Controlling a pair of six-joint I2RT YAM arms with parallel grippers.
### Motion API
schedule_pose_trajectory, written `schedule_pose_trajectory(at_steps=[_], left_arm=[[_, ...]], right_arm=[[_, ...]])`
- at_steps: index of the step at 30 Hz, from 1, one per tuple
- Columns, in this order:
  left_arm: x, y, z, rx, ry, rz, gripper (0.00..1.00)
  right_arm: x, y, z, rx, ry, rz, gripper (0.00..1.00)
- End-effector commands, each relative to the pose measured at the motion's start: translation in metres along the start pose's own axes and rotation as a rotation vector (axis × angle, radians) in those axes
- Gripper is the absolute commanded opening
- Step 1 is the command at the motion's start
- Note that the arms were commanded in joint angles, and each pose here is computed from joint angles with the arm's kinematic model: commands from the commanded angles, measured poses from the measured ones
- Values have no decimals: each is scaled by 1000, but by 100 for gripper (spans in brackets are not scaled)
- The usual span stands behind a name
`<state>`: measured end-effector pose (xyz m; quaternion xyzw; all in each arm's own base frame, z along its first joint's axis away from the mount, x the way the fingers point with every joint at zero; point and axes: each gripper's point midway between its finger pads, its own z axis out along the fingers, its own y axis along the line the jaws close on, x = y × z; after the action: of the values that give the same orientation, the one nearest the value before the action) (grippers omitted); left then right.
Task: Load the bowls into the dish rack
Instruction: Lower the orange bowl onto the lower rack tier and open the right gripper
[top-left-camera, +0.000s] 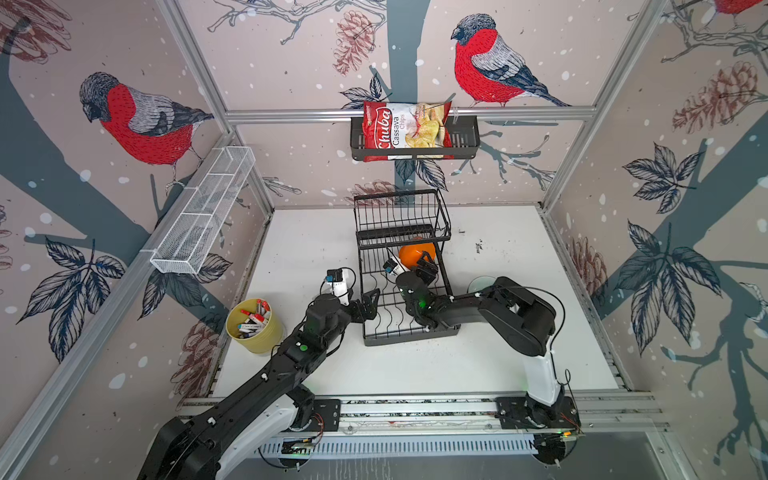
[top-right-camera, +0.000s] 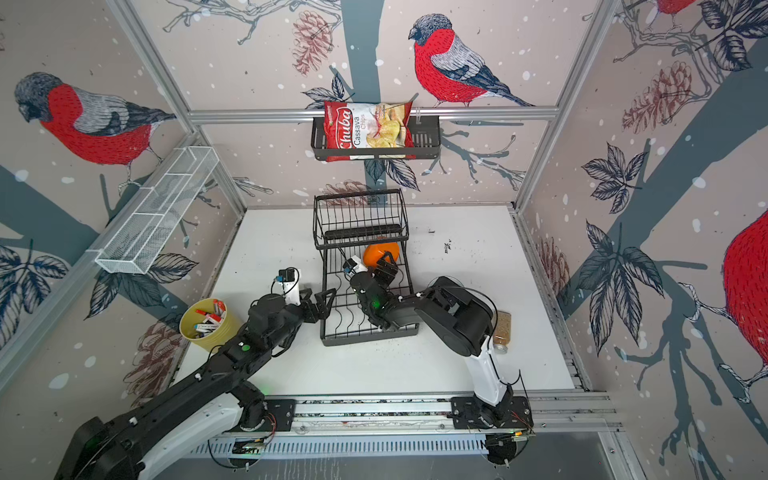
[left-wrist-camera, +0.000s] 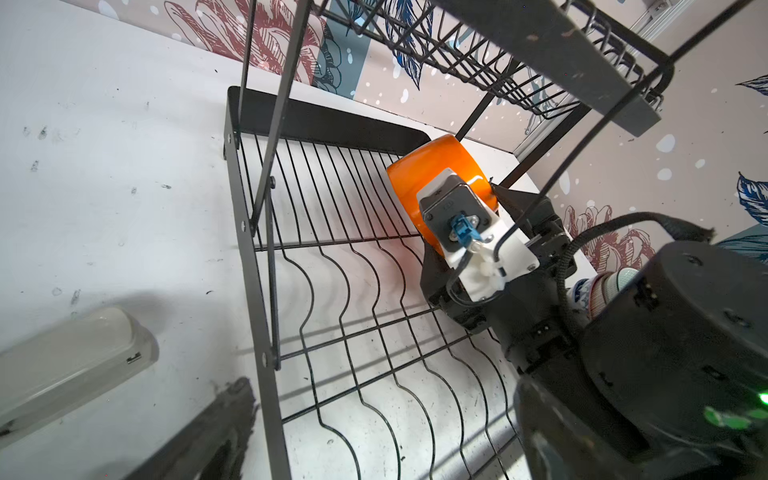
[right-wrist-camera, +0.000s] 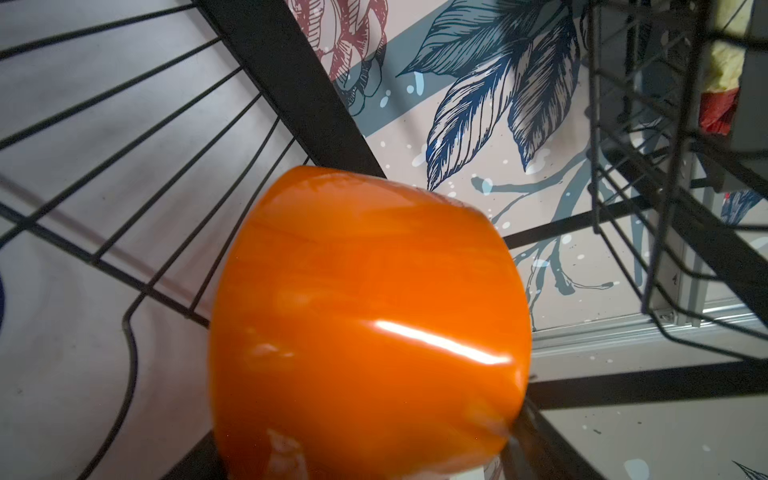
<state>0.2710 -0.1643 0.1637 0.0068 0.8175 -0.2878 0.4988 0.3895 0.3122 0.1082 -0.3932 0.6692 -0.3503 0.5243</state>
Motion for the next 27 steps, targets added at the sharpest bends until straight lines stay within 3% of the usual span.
schedule_pose_trajectory(at_steps=[1,27], left_arm=[[-8,-5,0,14,-21,-3,96],[-8,-5,2,14,-15,-14,96]], right_arm=[[-8,-17,6,57,-22,44,78],[0,1,38,15,-13,18,85]])
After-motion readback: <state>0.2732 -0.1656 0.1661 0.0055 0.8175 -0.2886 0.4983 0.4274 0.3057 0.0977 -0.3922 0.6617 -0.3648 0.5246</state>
